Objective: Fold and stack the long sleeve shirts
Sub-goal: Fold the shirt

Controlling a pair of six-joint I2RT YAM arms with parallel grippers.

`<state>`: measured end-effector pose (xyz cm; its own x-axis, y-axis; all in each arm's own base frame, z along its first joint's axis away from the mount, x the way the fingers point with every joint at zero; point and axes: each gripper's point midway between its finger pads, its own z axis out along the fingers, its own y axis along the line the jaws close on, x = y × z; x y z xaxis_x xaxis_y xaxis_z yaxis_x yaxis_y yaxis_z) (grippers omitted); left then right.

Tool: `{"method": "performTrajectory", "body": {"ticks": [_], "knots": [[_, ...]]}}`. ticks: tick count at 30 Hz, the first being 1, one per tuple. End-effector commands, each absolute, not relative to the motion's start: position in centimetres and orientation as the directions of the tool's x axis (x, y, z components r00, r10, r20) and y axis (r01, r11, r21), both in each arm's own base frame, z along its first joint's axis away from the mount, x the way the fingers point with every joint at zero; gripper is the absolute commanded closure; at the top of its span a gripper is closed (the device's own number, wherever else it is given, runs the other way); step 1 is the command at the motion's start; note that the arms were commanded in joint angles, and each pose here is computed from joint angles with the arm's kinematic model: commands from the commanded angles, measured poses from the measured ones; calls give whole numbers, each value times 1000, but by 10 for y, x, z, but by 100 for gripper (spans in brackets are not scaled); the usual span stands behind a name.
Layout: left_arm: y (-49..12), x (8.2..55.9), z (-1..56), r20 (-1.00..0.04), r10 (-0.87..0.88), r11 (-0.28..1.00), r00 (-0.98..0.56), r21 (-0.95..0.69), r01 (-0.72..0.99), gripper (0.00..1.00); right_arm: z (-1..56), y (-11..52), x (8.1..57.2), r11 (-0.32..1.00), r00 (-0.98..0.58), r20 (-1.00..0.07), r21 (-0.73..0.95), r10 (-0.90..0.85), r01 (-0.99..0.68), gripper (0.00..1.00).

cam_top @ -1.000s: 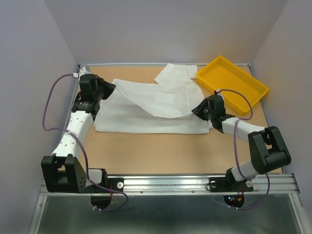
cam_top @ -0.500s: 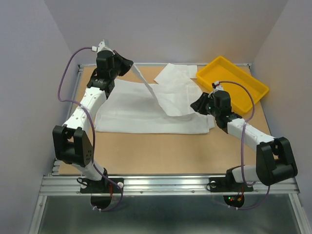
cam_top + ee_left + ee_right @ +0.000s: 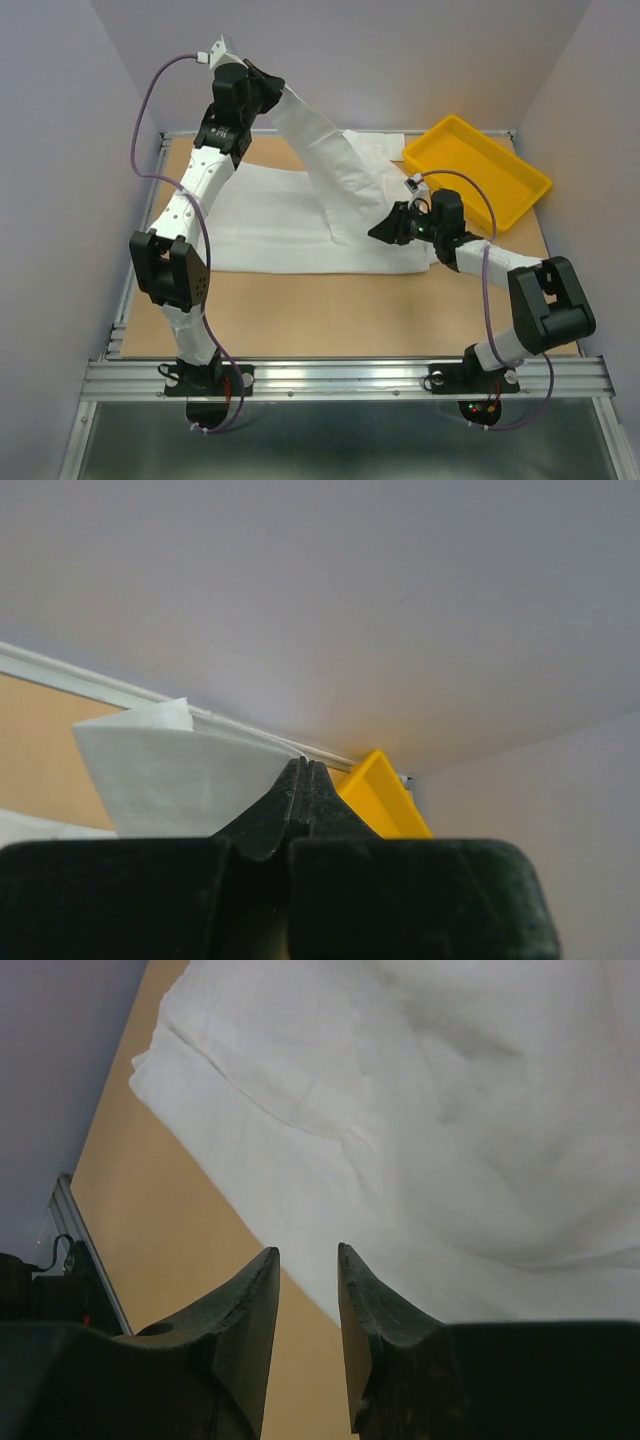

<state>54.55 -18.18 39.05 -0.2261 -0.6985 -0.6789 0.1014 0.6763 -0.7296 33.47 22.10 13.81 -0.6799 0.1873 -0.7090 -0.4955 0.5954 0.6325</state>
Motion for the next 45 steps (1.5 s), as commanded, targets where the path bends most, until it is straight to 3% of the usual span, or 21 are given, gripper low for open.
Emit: {"method": "performTrajectory", "body": {"ticks": [1,13,32,45], "knots": [[-182,542,434,-677,-722,658,-145,-736,160,100,138,234,339,535,-661,-731,631,168,-562,65],[-203,539,406,-706,-677,688,-211,-708,162,100,117,237,404,607,-624,-740,622,250,-495,65],[-176,498,363,-803,-534,817,-263,-570,82,100,72,218,449,720,-622,-694,633,363,-285,64],[-188,487,425,-783,-562,767,-265,-614,188,100,53,210,453,747,-627,-687,620,368,-241,64]]}}
